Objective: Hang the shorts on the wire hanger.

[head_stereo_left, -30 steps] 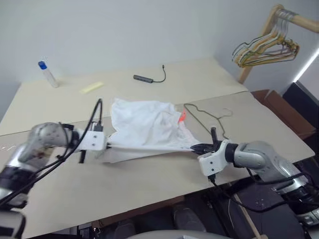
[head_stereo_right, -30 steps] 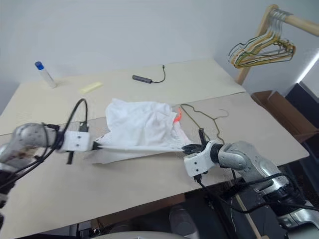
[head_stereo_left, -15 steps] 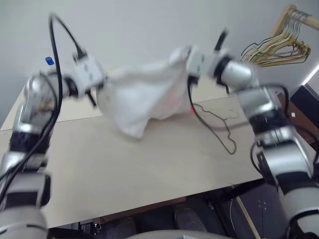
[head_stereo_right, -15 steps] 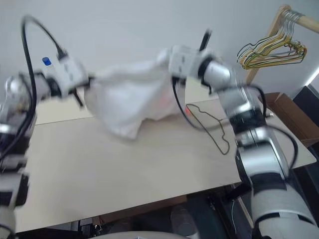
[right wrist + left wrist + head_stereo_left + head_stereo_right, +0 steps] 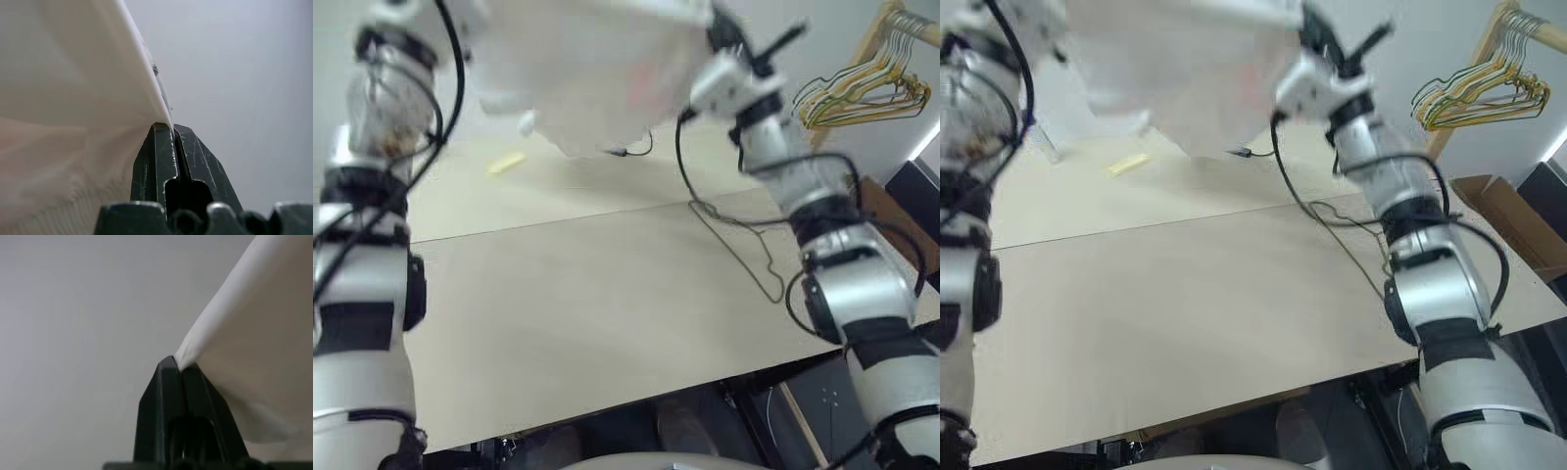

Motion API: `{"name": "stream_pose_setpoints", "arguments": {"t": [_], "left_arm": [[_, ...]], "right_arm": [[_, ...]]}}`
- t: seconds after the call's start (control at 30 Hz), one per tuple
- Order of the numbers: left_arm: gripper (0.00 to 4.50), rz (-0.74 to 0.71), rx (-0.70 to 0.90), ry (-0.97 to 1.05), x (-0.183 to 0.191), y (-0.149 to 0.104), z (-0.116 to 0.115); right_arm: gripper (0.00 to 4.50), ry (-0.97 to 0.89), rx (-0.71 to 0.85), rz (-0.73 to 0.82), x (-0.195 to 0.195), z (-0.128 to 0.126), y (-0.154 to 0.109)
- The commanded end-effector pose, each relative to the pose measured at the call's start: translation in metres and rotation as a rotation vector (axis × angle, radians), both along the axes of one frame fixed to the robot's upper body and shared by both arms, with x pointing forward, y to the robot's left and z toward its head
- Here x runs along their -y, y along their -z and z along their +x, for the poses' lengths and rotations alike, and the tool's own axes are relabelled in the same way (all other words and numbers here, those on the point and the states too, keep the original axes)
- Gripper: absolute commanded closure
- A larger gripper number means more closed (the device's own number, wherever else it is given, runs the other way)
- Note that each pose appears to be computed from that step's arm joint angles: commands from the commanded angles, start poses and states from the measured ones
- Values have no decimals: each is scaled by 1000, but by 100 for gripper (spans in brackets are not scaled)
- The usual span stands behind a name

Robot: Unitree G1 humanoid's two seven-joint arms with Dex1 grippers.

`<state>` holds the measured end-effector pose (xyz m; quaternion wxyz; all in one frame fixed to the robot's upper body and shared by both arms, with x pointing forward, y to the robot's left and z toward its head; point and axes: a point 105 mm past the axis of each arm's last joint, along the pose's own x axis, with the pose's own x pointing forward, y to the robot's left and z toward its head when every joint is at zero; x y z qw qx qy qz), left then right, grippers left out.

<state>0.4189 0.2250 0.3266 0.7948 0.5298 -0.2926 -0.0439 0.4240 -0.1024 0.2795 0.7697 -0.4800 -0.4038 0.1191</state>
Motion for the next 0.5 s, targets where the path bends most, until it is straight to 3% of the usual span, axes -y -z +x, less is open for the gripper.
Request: {"name": "stream_pose_setpoints", "arguments": {"t": [0.03, 0.1, 0.23, 0.5], "left_arm": [[450, 84, -180, 261, 16, 24, -43], [450, 152, -390, 327, 13, 59, -71], [450, 231, -758, 358, 6, 100, -114], [450, 460, -1231, 397, -3, 148, -184]], "right_arm": [[448, -189, -135, -175, -4, -25, 36], [448, -297, -265, -287, -5, -43, 73], [448, -456, -422, -447, -7, -73, 115], [448, -496, -597, -688, 5, -93, 160]]}}
